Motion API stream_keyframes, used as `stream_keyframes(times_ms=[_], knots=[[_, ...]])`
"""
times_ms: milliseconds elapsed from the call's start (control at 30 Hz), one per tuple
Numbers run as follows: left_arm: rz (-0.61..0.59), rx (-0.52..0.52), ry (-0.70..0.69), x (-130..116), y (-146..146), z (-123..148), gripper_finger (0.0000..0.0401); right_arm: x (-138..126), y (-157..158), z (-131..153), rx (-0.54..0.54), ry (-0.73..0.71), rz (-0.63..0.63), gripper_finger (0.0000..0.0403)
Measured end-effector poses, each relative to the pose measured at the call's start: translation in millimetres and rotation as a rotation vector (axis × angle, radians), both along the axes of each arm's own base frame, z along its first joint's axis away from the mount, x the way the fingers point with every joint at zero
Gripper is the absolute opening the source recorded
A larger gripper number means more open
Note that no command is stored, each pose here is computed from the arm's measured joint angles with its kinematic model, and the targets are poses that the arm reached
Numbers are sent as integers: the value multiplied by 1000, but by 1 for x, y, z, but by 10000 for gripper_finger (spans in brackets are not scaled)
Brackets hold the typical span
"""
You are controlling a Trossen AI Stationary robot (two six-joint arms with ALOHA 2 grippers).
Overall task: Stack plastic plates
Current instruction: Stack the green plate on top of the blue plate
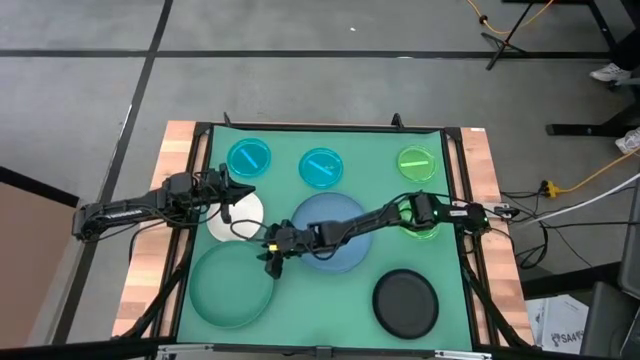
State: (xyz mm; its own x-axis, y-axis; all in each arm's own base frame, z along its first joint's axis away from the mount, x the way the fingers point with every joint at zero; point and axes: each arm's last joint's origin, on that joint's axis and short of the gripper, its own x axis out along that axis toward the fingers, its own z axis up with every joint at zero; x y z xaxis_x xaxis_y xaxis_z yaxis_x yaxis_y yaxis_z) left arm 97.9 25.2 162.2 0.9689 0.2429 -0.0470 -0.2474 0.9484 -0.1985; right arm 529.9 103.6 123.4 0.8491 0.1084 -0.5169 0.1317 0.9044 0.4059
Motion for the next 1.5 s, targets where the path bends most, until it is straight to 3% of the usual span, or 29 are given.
stream_keyframes(times_ms=[200,433,800,1133,1500], knots=[[8,0,0,0,0,0,0,-2,0,-9,41,53,-18,182],[22,1,1,0,1,0,0,-2,2,-18,70,85,51,170],[22,1,1,0,1,0,0,-1,2,-16,-3,56,79,11],[22,0,0,0,1,0,0,-2,3,-10,-28,39,148,5],[16,-2,0,0,0,0,0,-12,-3,41,-106,19,236,1]])
